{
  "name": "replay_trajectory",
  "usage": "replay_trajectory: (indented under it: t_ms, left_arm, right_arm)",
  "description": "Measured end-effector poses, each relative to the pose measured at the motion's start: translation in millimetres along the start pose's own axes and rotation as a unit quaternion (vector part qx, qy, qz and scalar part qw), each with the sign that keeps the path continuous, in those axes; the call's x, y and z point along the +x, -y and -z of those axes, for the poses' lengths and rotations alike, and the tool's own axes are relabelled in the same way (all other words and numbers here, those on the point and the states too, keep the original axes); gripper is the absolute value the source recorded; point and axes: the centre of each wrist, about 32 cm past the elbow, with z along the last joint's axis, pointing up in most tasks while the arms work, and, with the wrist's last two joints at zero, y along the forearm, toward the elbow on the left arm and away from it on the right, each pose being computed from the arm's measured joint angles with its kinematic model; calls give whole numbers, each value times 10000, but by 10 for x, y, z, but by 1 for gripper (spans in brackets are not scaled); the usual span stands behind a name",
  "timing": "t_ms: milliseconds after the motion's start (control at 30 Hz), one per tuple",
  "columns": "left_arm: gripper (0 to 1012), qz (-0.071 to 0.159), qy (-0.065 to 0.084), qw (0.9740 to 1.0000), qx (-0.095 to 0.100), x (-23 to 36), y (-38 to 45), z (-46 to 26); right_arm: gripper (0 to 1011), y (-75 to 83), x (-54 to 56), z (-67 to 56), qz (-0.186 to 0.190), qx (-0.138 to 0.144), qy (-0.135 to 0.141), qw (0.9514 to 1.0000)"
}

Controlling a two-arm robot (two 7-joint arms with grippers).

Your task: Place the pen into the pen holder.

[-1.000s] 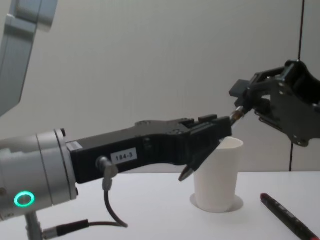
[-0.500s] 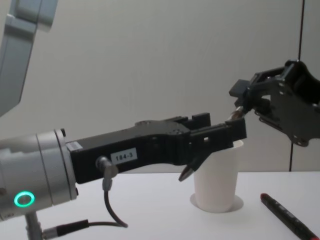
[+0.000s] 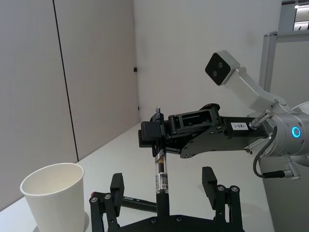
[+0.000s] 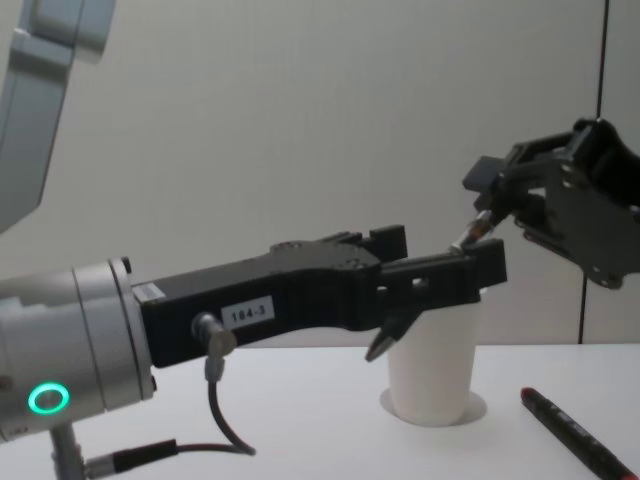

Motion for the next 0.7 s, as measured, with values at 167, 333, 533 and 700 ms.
replay_trajectory:
  t_ms: [167,333,533,700]
  left_arm:
    - [1001,0,0,10000,0,0,0,0]
    - [1001,0,0,10000,0,0,0,0]
    - [1001,0,0,10000,0,0,0,0]
    - [1001,0,0,10000,0,0,0,0]
  right_arm:
    - [137,20,10,-31,56,45,214,9997]
    - [137,61,25,-84,208,161,525,9983]
    - [137,110,48,-150,417,321,904,9945]
    - [137,132,71,-225,561,480,1331,9884]
